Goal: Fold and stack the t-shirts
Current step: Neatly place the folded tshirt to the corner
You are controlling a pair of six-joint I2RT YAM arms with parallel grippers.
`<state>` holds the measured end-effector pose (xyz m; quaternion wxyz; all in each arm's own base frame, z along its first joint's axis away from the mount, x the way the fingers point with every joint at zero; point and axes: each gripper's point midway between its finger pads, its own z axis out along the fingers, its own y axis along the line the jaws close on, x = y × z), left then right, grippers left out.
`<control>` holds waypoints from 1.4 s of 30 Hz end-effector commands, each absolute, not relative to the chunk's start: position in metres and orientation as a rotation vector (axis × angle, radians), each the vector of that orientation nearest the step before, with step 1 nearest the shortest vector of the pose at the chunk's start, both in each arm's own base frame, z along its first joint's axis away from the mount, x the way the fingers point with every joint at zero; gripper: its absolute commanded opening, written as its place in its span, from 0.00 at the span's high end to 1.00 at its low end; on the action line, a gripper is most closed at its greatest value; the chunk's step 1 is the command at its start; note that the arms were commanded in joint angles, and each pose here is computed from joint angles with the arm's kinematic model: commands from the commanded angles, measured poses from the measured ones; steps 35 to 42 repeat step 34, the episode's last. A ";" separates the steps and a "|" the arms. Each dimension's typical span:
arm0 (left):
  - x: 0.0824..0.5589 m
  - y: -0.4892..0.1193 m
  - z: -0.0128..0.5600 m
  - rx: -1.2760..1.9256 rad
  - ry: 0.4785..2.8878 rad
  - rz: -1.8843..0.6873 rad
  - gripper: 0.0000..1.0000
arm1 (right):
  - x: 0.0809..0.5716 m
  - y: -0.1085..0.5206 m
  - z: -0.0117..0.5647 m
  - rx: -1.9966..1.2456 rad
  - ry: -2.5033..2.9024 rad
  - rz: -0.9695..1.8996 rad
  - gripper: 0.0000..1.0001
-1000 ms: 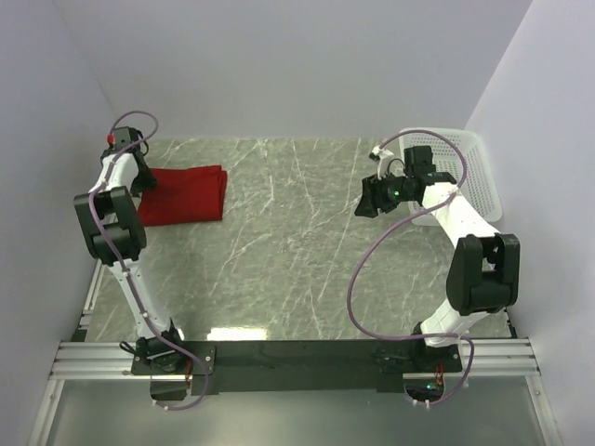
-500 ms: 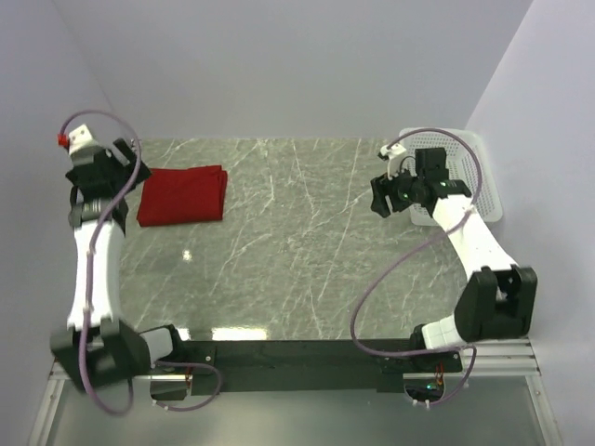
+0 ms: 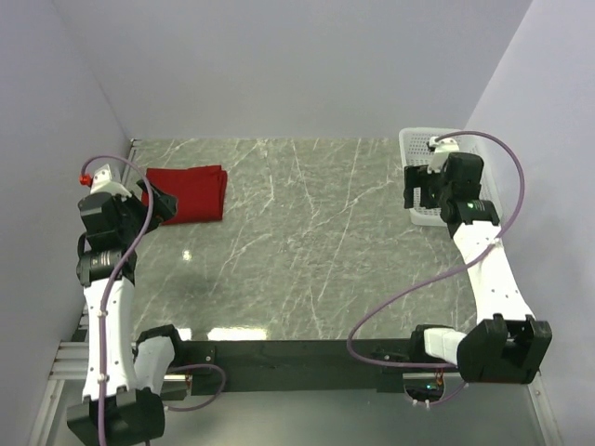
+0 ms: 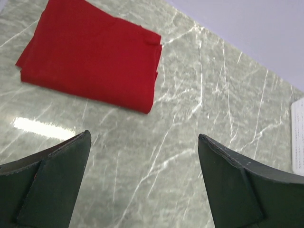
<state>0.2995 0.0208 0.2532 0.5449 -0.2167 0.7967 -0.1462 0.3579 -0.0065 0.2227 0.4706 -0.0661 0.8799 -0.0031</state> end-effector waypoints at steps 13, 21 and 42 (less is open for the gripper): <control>0.267 0.015 0.261 -0.423 1.851 -0.255 0.01 | 0.343 -0.024 0.273 0.030 1.986 -0.085 0.05; 0.266 0.017 0.256 -0.429 1.859 -0.246 0.01 | 0.343 -0.024 0.272 0.030 1.992 -0.087 0.05; 0.267 0.020 0.255 -0.432 1.861 -0.224 0.01 | 0.343 -0.010 0.262 -0.034 2.014 -0.009 0.05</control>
